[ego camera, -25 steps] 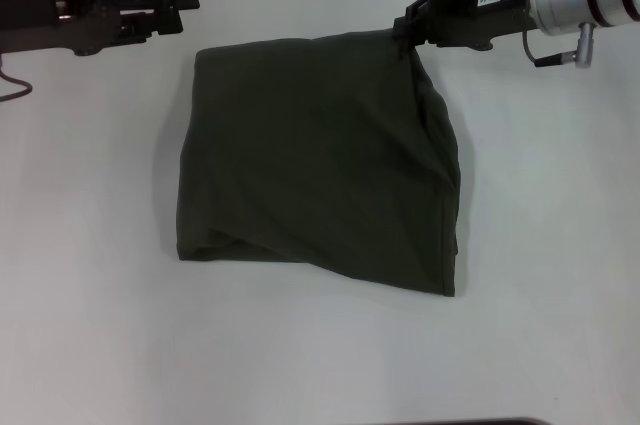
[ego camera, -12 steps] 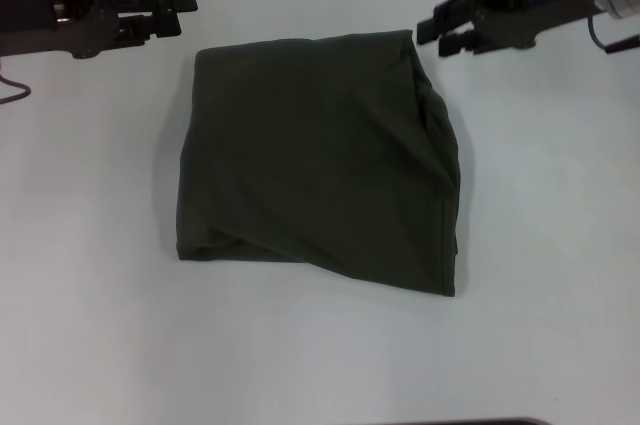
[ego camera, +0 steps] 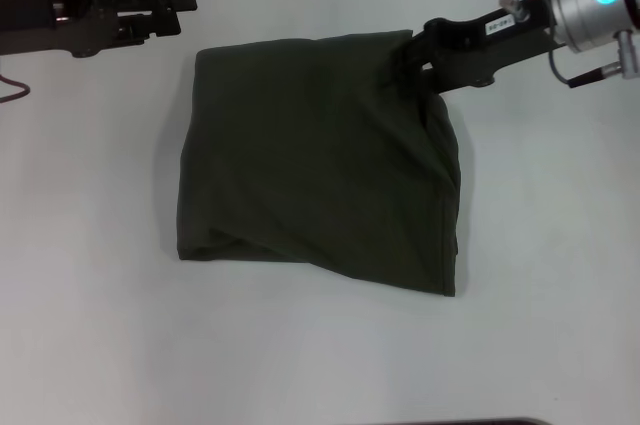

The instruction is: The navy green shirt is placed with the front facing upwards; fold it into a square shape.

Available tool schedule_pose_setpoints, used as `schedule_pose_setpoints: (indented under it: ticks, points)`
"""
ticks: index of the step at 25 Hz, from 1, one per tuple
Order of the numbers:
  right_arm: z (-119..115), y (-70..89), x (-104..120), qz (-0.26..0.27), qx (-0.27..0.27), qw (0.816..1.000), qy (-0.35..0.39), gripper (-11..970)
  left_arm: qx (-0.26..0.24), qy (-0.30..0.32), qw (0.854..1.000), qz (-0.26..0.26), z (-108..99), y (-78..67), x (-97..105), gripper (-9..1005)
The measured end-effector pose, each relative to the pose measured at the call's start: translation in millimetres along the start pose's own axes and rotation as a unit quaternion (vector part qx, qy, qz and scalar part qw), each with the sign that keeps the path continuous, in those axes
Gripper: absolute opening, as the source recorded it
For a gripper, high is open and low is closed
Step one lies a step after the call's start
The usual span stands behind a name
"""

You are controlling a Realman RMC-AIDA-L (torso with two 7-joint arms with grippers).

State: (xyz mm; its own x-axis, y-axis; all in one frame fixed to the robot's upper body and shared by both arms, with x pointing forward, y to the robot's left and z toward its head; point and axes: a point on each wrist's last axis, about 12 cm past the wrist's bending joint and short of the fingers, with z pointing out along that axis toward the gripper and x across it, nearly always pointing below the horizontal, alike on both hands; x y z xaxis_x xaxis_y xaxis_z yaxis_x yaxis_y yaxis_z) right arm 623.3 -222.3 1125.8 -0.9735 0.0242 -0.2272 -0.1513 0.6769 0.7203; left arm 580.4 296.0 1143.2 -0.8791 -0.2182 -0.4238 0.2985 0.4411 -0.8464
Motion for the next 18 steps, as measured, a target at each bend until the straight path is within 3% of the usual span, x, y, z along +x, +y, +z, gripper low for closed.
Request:
schedule_pose_setpoints:
  ticks: [12, 18]
  points:
    - [17.0, 21.4, 1.1, -0.016, -0.021, 0.999, 0.027, 403, 0.003, 0.003, 1.0, -0.003, -0.3, 1.0, 3.2, 518]
    - [47.1, 36.7, 14.5, -0.053, -0.005, 0.996, 0.07, 403, 0.003, 0.002, 1.0, -0.004, -0.9, 1.4, 3.7, 518]
